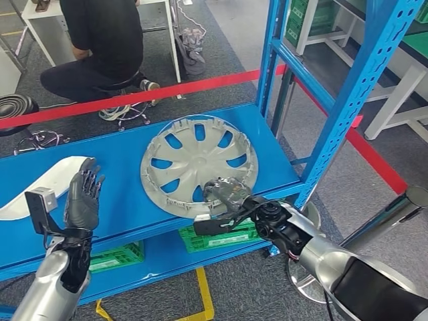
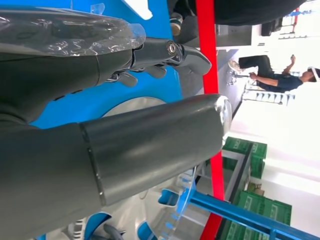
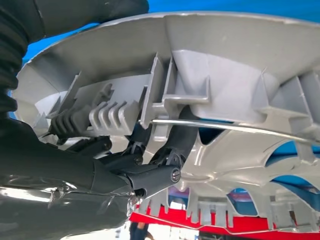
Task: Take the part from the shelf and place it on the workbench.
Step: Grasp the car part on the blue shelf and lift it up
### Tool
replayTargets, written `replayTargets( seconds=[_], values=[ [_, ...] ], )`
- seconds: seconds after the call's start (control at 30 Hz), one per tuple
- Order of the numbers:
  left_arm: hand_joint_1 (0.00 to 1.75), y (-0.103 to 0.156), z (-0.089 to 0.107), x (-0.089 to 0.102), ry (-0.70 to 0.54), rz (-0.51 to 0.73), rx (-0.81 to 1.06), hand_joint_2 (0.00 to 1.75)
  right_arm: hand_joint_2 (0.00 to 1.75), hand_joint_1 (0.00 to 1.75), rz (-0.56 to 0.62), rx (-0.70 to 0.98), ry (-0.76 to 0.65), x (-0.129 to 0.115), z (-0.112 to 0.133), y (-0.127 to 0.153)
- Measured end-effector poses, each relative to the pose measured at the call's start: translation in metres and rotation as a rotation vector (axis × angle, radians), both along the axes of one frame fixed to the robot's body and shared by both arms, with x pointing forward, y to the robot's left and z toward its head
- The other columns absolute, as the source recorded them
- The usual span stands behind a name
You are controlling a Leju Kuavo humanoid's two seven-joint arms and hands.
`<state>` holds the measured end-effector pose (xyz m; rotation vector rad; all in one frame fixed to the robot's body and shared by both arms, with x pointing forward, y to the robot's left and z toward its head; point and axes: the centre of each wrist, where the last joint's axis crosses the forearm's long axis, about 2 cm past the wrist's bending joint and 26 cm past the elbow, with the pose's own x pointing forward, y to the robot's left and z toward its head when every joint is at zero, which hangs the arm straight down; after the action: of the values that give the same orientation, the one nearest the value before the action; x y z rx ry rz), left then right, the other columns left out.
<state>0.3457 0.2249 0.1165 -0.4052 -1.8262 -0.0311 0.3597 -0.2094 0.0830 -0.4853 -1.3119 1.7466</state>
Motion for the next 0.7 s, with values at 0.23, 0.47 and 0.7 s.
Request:
replayTargets(
  seconds=[0.23, 0.47, 0.7],
  values=[
    [0.0, -0.002, 0.002, 0.003, -0.009, -0.004, -0.005, 0.0, 1.75, 1.75, -0.021, 0.041, 0.035, 0.0, 0.005, 0.004],
    [0.0, -0.005, 0.001, 0.005, -0.012, -0.01, -0.012, 0.0, 1.75, 1.75, -0.017, 0.075, 0.04, -0.004, 0.009, 0.011],
    [0.0, -0.006, 0.0, 0.006, -0.004, -0.01, -0.012, 0.0, 1.75, 1.75, -0.007, 0.089, 0.036, -0.005, 0.012, 0.015]
  ],
)
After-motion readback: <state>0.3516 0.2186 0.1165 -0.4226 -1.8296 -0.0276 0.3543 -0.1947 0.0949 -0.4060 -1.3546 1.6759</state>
